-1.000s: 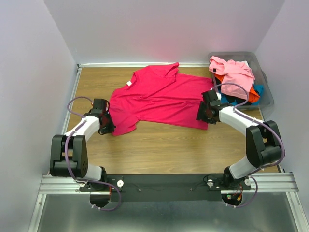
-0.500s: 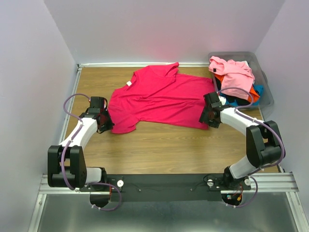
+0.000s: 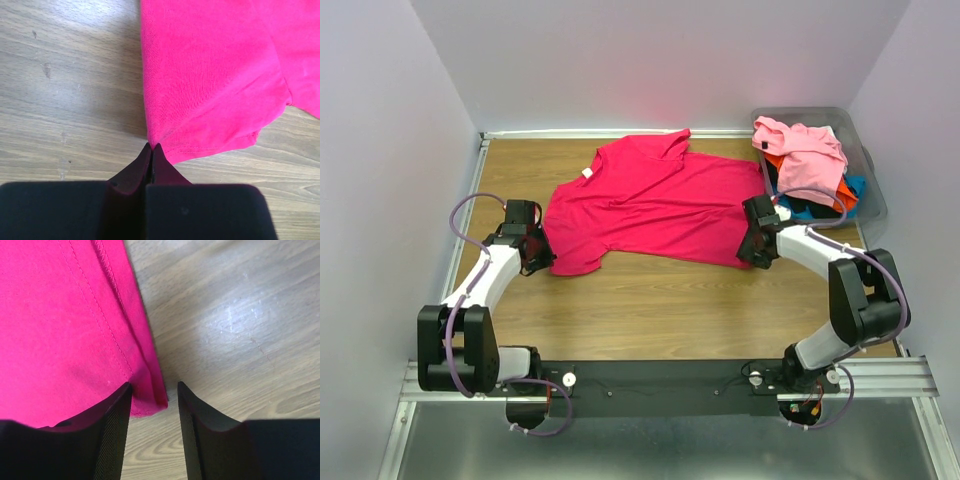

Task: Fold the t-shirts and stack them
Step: Flatten the tshirt out

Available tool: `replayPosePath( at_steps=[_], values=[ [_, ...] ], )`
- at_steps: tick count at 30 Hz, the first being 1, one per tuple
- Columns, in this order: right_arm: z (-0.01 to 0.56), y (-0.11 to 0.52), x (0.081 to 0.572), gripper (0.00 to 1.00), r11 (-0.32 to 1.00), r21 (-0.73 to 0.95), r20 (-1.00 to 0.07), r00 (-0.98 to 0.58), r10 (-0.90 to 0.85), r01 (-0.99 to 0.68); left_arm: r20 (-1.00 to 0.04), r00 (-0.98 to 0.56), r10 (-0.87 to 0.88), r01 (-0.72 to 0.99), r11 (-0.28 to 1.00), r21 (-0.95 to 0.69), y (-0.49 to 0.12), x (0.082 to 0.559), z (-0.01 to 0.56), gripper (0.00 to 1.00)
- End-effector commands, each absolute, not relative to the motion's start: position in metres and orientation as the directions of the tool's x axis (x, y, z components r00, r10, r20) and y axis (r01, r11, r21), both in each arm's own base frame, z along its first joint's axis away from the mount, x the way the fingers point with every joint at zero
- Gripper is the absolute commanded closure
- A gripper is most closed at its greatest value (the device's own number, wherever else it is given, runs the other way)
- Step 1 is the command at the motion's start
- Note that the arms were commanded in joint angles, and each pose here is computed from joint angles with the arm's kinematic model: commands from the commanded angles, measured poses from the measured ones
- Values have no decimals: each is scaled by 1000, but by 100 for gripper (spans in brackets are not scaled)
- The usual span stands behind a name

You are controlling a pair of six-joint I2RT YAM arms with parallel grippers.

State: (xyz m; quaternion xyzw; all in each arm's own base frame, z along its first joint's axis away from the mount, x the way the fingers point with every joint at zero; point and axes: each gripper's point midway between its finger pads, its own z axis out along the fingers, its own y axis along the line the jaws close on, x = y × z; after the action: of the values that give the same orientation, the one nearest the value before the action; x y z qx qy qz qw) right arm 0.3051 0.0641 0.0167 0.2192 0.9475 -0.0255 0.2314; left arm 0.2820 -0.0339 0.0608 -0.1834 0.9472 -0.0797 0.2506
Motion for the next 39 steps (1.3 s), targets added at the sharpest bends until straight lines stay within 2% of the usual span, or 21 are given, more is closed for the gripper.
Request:
replayPosePath(
  at_steps=[1,7,19,23,26,28,29,30,33,39],
  values=[
    [1,61,275,52,878,32,-379,-807,453,478,-461,-800,-383,-295,921,-253,-35,282,69,100],
    [8,58,269,52,868,33,-382,-796,469,496,-467,-798,-381,-291,922,-255,-34,283,70,100],
    [-3,66,250,53,847,53,-304,-800,517,528,-473,-797,-375,-275,923,-269,-37,282,71,100],
    [-3,68,246,60,844,63,-289,-800,526,533,-479,-792,-378,-273,922,-276,-38,283,73,100],
    [-1,69,246,71,843,70,-291,-798,528,533,-494,-779,-387,-278,919,-280,-36,286,78,100],
    [1,69,246,82,840,78,-292,-793,534,537,-506,-769,-392,-282,917,-282,-34,287,82,100],
    [2,70,246,82,839,83,-292,-791,537,539,-506,-768,-393,-283,917,-282,-33,287,83,100],
    [3,70,247,89,838,86,-295,-789,539,539,-510,-766,-391,-283,918,-279,-32,288,83,100],
    [12,69,251,99,837,101,-319,-780,539,538,-513,-764,-393,-285,917,-278,-30,288,85,100],
    [58,68,283,99,850,157,-441,-734,516,503,-581,-672,-460,-343,888,-305,1,304,118,100]
  ],
)
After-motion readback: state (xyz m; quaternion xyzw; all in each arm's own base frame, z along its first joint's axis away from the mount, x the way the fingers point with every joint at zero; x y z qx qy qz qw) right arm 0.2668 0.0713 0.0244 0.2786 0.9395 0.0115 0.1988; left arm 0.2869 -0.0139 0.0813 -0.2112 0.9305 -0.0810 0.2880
